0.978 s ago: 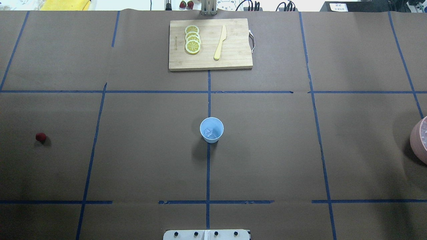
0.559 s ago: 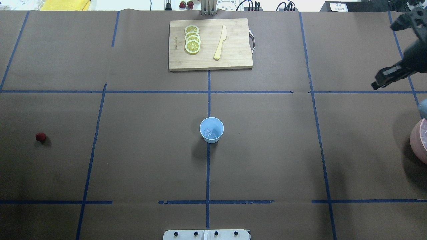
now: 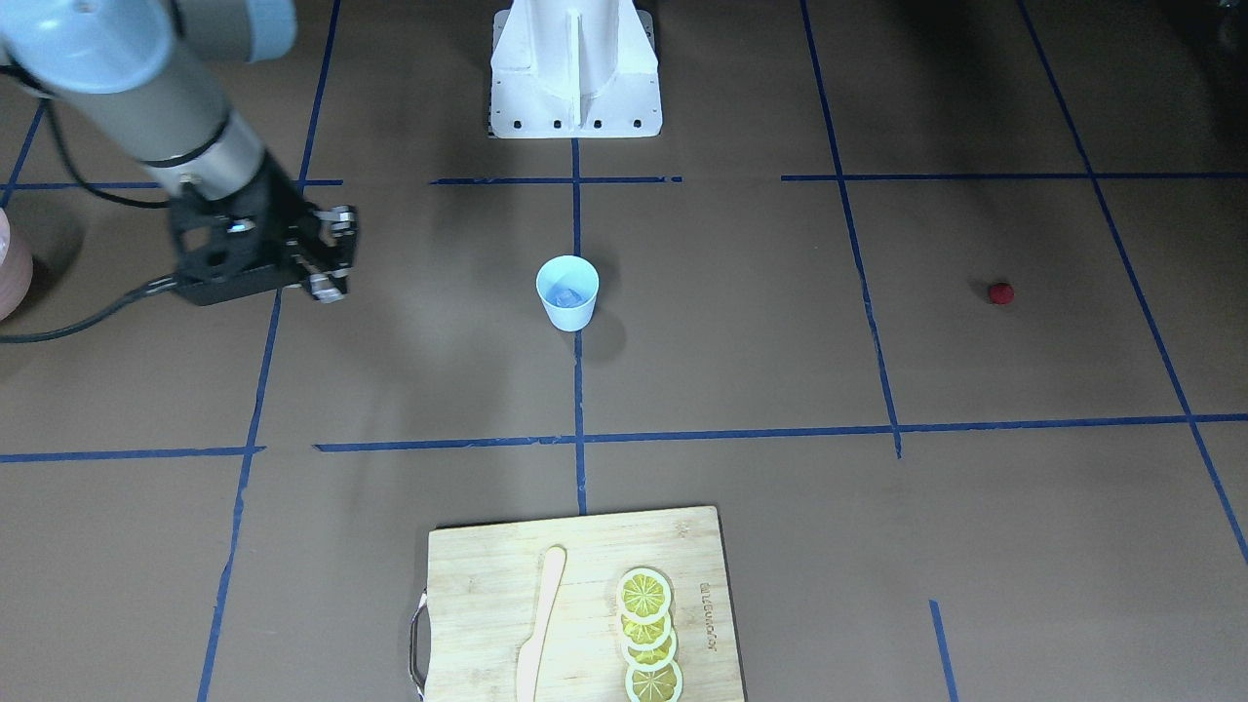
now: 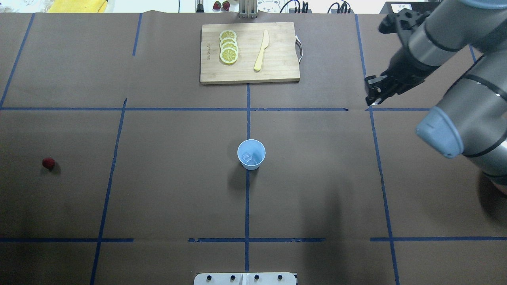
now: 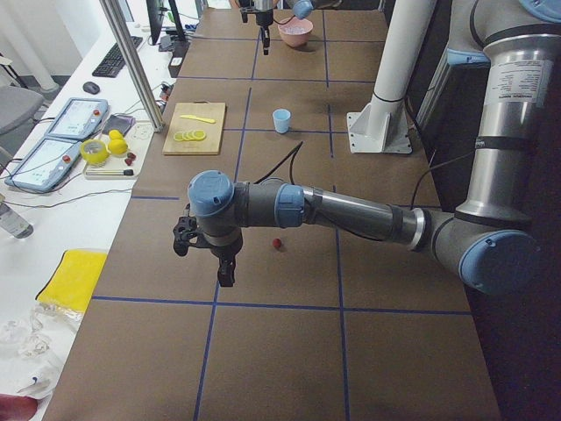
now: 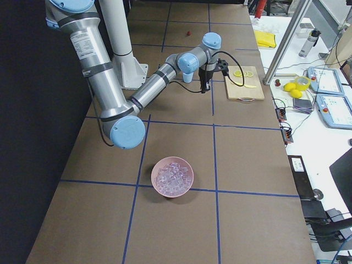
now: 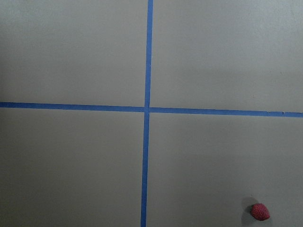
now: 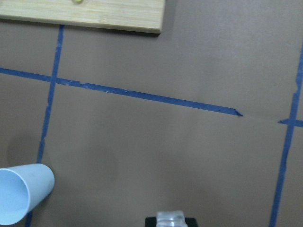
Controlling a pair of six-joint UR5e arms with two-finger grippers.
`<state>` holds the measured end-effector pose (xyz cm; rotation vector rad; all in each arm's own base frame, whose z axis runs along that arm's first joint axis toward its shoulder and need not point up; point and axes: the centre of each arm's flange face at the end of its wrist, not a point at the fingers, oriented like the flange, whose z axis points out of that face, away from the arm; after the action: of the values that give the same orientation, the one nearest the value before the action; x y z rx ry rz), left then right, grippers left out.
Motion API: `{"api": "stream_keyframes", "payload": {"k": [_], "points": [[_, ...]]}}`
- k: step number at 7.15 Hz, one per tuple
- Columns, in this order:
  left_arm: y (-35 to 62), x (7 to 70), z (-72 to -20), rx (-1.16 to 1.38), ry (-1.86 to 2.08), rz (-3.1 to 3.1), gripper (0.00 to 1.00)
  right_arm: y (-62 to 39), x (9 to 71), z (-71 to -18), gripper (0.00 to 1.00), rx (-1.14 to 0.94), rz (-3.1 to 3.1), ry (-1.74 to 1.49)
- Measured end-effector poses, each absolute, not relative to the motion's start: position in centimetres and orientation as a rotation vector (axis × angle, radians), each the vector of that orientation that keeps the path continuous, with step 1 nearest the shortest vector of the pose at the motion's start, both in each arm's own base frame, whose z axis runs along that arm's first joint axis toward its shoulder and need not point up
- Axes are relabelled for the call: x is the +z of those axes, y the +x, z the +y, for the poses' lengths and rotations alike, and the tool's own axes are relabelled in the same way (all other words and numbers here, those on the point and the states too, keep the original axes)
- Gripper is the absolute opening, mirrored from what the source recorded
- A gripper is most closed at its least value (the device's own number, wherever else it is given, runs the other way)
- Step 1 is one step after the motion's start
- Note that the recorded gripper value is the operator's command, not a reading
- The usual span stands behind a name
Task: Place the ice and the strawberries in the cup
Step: 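Carry the ice cube over the light-blue cup with the right gripper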
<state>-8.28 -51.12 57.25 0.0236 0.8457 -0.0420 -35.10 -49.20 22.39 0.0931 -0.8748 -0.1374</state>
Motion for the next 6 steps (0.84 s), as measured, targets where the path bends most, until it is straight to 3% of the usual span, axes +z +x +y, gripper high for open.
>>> {"api": "stream_keyframes", "payload": {"k": [3, 6], "points": [[-8.3, 57.3, -51.1, -0.043, 0.023, 0.846, 1.00, -46.8, 16.4, -46.8, 0.00, -0.074, -0.843, 0.082], [-8.3, 57.3, -51.1, -0.043, 0.023, 0.846, 1.00, -52.5, 14.7, -45.5, 0.00, -0.063, -0.809, 0.075]]}}
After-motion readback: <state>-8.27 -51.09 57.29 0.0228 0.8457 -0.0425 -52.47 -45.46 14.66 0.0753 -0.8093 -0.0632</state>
